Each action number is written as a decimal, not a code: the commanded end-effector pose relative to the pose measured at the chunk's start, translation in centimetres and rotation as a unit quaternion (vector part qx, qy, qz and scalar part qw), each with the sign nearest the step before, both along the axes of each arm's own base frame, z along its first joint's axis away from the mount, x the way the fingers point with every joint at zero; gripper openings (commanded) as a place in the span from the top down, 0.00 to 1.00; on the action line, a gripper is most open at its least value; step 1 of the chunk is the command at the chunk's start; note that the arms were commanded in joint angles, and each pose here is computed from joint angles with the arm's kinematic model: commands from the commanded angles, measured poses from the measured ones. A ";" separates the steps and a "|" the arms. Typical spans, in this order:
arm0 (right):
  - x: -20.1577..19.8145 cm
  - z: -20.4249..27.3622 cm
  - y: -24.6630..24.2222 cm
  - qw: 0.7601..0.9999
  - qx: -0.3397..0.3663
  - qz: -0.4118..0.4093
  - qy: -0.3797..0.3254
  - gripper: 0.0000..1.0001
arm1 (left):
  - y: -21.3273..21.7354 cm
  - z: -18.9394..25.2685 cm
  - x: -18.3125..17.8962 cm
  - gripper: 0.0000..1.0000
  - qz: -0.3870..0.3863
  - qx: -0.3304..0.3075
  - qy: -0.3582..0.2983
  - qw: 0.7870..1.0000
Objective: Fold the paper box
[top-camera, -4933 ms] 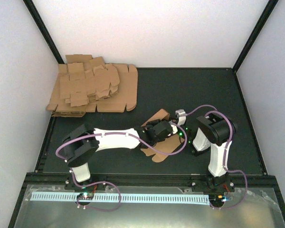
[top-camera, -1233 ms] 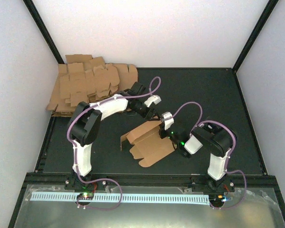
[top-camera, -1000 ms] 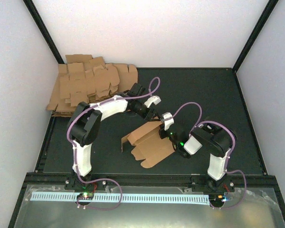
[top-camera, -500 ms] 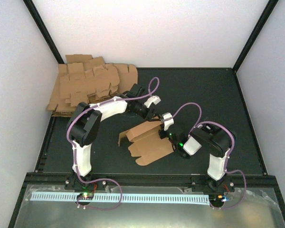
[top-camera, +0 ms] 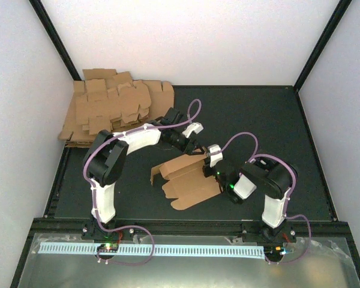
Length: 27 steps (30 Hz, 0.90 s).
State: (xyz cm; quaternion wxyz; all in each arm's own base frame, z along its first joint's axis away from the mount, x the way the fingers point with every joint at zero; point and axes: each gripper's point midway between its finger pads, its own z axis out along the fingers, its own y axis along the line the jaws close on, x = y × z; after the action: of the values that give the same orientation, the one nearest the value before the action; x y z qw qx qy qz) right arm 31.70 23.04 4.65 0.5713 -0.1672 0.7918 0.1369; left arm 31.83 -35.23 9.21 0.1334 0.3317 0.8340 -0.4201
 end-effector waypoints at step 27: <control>-0.2 5.5 -0.1 0.998 0.063 -0.006 -0.021 0.98 | 2.9 13.8 1.9 0.01 0.081 -0.017 -0.189 0.978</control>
State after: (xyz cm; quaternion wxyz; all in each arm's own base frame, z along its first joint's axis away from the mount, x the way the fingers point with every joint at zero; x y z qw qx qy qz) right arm 31.40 23.23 8.87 0.6006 -0.1509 0.7668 0.1690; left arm 32.78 -33.52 16.60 0.2424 0.3284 0.8299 -0.3803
